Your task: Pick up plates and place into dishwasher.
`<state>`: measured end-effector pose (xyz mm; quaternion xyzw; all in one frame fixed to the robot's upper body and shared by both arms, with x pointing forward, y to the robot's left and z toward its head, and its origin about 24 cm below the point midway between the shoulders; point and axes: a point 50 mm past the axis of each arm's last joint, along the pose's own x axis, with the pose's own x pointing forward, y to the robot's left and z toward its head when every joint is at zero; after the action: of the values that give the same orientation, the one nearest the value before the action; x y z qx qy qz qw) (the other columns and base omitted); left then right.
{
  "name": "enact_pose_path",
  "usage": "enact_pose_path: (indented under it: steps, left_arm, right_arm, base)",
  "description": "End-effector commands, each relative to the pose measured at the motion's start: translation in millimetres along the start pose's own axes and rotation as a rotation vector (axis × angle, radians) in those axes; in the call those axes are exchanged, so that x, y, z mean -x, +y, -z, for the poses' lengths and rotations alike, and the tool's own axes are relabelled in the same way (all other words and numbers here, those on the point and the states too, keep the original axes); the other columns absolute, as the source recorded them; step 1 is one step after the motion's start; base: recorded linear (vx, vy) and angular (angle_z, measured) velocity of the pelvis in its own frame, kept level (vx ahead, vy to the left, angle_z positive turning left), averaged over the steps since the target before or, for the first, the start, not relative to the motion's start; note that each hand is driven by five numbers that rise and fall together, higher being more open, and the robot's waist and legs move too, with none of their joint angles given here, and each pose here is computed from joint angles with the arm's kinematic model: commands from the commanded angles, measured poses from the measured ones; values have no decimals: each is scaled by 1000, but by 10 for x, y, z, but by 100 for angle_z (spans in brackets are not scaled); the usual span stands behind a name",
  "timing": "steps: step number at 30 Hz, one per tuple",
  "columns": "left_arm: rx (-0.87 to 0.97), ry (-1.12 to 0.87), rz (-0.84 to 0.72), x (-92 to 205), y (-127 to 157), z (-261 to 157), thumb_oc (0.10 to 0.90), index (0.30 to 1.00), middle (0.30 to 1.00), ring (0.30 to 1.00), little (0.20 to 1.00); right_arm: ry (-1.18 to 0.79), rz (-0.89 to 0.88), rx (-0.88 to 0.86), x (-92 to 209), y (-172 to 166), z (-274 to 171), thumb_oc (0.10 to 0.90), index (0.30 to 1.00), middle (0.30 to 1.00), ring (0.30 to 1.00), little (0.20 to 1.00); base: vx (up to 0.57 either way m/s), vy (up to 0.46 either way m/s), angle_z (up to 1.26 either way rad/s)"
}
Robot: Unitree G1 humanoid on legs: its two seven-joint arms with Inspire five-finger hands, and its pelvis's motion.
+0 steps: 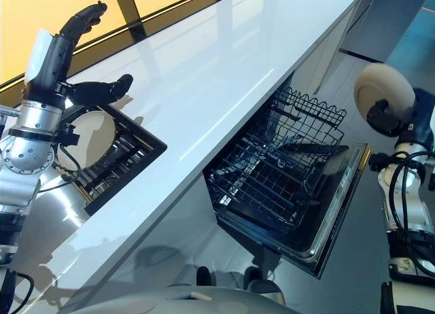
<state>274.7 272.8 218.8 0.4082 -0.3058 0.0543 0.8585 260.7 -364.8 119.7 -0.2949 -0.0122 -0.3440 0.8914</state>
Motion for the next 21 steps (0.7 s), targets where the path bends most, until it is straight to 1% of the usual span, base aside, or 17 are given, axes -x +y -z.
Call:
enact_pose_path:
  steps: [1,5,8,13,21]
  left_arm:
    - [-123,-68,-179,-160,563,-118,800,900,900,900,900]
    - [-192,-47,-164,-151,653,-92,800,900,900,900,900]
    - [-222,-30,-156,-142,702,-69,800,900,900,900,900]
    - [-242,-15,-162,-134,753,-43,800,900,900,900,900]
    - [-271,-6,-169,-61,823,-24,800,900,900,900,900]
  right_arm:
    - [-237,67,80,-253,-340,-533,100,300,300,300,200]
    - [-204,-4,173,-275,-264,-434,100,300,300,300,200]
    - [-207,-36,255,-324,-237,-441,100,300,300,300,200]
    - [-201,-42,320,-419,-212,-492,100,300,300,300,200]
    - [-67,-26,378,-552,-273,-403,100,300,300,300,200]
  base:
    - [91,-100,5]
    - [82,-95,12]
    - [61,-94,11]
    - [33,-67,22]
    - [5,-50,26]
